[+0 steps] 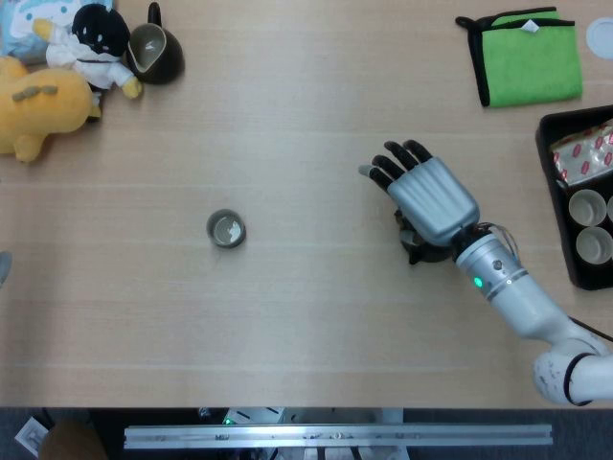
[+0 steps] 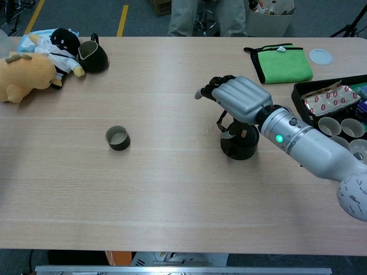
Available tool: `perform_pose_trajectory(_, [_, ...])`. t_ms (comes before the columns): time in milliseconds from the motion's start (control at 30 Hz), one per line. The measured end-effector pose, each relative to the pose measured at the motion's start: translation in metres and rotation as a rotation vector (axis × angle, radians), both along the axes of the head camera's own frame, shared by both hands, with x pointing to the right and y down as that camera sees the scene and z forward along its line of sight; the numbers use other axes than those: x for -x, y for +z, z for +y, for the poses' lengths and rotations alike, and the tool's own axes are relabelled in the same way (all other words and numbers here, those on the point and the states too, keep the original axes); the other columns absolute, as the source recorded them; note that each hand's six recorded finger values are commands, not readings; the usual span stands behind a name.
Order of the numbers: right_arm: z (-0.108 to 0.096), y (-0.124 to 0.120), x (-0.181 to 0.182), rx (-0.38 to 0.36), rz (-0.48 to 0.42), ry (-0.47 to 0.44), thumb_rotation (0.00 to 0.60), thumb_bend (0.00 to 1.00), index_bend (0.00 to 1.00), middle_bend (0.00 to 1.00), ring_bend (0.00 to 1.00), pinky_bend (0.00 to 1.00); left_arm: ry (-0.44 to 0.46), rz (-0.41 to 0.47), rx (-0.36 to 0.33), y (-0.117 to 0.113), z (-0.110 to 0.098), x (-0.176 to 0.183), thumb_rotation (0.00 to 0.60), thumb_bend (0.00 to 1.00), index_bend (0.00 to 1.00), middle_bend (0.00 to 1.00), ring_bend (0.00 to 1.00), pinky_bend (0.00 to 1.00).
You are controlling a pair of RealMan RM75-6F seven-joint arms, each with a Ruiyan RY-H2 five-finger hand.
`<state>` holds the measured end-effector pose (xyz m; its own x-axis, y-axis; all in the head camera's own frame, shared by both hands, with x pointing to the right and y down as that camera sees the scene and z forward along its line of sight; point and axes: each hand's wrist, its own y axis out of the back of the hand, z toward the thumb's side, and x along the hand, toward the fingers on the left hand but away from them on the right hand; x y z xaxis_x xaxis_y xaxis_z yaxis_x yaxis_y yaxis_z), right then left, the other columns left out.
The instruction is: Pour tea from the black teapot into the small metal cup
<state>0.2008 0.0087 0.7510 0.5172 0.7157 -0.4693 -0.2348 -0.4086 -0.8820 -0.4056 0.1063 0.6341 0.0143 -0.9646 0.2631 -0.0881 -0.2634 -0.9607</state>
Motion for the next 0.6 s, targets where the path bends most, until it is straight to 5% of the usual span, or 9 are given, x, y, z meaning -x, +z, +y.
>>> perform_pose_trajectory(367, [-0.024,0.000,-0.021,-0.035,0.034,0.116,0.600,0.00,0.20,0.23,0.12,0.17,0.009,0.011,0.014,0.005,0.001,-0.001,0.600,0.29,0.15,0.15,0.11,0.08])
perform_pose_trajectory(600, [-0.020,-0.009,-0.024,0.057,-0.038,0.143,0.600,0.00,0.20,0.29,0.14,0.17,0.009,0.008,0.009,0.003,0.001,-0.002,0.600,0.29,0.15,0.15,0.11,0.08])
